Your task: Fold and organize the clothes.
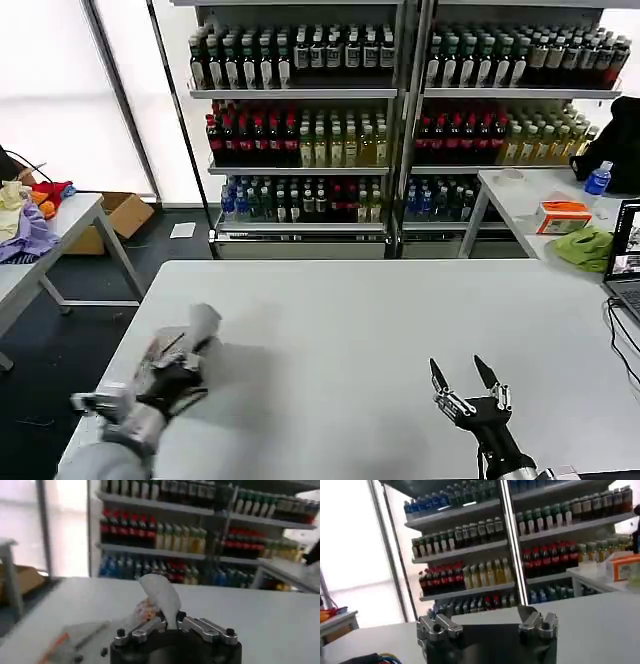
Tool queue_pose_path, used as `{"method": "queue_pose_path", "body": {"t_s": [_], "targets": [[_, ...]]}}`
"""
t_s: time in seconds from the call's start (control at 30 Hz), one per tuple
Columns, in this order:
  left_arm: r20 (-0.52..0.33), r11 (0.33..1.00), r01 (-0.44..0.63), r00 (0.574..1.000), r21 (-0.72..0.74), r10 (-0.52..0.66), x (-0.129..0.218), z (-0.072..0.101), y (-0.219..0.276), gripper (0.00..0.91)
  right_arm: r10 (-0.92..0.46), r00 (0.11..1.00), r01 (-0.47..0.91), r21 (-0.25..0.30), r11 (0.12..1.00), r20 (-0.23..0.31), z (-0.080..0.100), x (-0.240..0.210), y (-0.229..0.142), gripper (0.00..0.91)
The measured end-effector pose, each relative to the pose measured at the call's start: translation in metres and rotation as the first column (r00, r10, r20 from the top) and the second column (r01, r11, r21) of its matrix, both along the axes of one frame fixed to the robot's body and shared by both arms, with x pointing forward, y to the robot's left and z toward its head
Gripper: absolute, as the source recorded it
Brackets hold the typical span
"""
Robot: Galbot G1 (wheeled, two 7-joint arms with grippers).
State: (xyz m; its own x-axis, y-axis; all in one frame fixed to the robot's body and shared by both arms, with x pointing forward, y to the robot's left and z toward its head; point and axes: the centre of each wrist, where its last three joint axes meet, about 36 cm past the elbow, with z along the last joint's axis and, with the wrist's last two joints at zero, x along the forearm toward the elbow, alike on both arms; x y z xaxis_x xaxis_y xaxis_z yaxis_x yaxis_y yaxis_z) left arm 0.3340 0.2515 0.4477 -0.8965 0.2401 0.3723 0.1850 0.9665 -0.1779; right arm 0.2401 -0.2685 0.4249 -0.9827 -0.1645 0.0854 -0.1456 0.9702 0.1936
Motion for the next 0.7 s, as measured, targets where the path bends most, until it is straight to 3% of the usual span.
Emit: {"method": "queue_pose_path", "body": {"t_s": [0.03,0.13,0.3,0.5,0.7], "targets": [[-0.014,1.0,0.022,1.0,-0.012,-0.023,0.003,-0.006,-0.015,0.907,-0.001,1.0,0.001,-0.002,1.0,-0.006,0.0,-0.001,0.001,0.907],[-0.059,0.994,0.091,0.994,-0.054,-0.094,0.012,-0.021,-0.061,0.907,-0.002,1.0,0.002,-0.012,1.0,-0.024,0.001,0.0,0.004,0.907],[-0.096,0.977,0.161,0.98,-0.14,-0.176,0.019,-0.023,-0.109,0.907,0.01,0.996,-0.011,-0.017,1.0,-0.092,0.0,0.005,0.012,0.907],[-0.09,0.963,0.183,0.975,-0.197,-0.204,0.026,-0.009,-0.12,0.907,0.046,0.982,-0.044,0.015,0.999,-0.183,-0.005,0.024,0.031,0.907],[0.01,0.976,0.143,0.99,-0.166,-0.143,0.028,0.016,-0.095,0.907,0.105,0.962,-0.088,0.075,0.993,-0.252,-0.011,0.049,0.061,0.907]]}}
